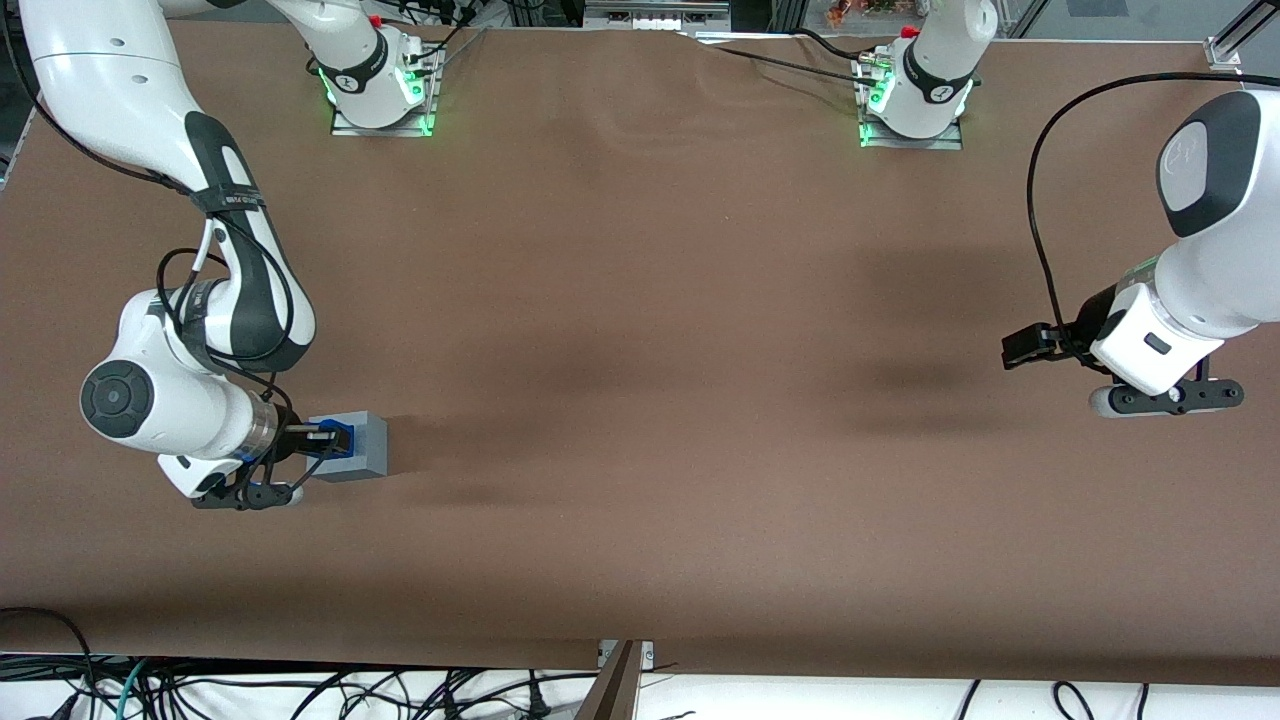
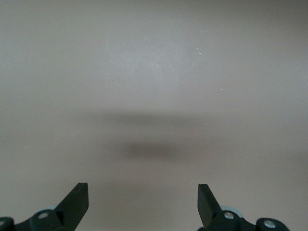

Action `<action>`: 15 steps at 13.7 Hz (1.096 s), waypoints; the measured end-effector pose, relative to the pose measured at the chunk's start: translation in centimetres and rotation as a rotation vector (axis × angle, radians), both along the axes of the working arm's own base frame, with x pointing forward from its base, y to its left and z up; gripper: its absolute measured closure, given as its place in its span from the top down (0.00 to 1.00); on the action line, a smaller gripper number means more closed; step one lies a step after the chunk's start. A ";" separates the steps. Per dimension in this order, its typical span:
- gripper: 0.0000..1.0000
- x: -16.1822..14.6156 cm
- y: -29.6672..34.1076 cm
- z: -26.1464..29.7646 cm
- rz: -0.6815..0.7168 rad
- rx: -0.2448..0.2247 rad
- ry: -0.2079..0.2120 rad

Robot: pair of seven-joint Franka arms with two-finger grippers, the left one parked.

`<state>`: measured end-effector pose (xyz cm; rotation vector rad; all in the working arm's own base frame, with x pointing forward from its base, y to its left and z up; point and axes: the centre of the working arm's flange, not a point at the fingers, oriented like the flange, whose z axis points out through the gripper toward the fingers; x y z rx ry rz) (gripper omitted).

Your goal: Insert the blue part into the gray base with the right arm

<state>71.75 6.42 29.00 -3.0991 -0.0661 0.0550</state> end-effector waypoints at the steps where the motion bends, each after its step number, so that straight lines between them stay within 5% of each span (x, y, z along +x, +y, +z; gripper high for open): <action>1: 0.53 0.0 0.0 0.0 0.000 0.000 0.000; 6: 0.98 0.0 0.1 -0.2 0.001 0.001 -0.005; 10: 0.99 -0.2 0.4 2.7 0.007 -0.001 -0.014; 15: 0.99 -4.4 1.2 17.3 0.031 -0.024 0.013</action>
